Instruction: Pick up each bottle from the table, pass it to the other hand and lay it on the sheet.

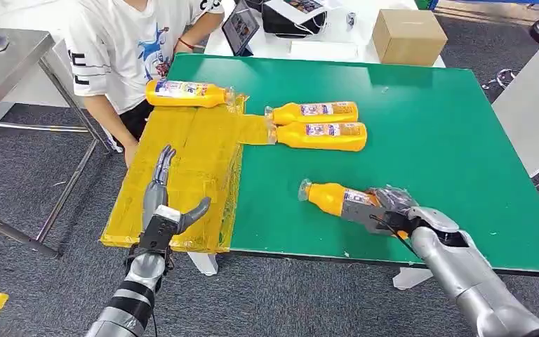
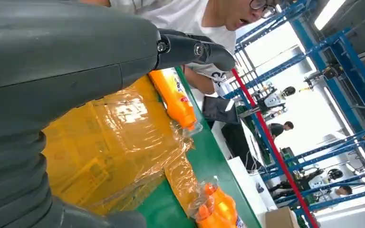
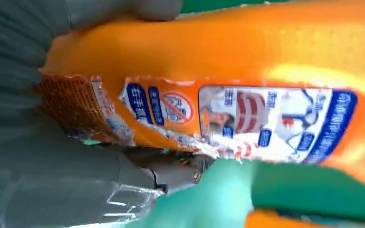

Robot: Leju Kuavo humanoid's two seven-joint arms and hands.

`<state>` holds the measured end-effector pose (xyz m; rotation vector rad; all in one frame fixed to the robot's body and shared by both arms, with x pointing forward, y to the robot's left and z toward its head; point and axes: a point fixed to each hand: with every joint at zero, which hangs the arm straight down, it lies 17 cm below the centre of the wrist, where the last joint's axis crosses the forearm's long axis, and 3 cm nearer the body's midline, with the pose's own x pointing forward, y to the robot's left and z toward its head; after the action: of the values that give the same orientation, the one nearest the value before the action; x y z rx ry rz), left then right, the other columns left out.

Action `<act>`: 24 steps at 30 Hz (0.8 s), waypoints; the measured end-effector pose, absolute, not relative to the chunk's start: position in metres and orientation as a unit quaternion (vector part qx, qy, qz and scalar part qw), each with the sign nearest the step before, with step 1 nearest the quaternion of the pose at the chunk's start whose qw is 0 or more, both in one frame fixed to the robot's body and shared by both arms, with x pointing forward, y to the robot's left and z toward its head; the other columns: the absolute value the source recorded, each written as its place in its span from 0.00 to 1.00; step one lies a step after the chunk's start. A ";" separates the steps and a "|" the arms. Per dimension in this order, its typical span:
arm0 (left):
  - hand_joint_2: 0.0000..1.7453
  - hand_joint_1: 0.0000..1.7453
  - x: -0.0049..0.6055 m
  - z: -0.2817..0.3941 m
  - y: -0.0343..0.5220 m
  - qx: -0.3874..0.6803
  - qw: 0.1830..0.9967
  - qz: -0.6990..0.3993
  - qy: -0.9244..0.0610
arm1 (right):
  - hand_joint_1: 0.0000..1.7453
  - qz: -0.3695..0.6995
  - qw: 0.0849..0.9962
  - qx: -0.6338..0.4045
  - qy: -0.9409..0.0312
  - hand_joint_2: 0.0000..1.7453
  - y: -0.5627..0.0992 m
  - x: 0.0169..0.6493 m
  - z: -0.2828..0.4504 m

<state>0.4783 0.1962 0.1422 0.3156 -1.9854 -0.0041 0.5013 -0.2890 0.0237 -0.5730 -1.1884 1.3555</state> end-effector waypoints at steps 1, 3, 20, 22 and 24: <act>1.00 0.00 0.478 0.142 0.195 0.131 0.536 -0.002 -0.834 | 1.00 0.571 0.581 -0.248 -0.525 1.00 -0.284 0.500 0.026; 1.00 0.00 0.478 0.142 0.193 0.126 0.537 -0.002 -0.834 | 1.00 0.542 0.569 -0.254 -0.564 1.00 -0.268 0.500 0.037; 1.00 0.00 0.471 0.135 0.137 -0.023 0.578 0.010 -0.816 | 1.00 0.125 0.339 -0.324 -0.874 1.00 -0.216 0.438 0.285; 1.00 0.00 0.471 0.135 0.134 -0.036 0.580 0.013 -0.813 | 1.00 0.107 0.334 -0.324 -0.879 1.00 -0.220 0.433 0.290; 1.00 0.00 0.470 0.134 0.128 -0.067 0.588 0.020 -0.806 | 1.00 0.086 0.309 -0.336 -0.886 1.00 -0.225 0.423 0.300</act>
<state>0.4703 0.1280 0.1344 -0.1570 -1.8776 0.0461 0.4229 -0.2251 0.2999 -0.8883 -2.3409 0.2264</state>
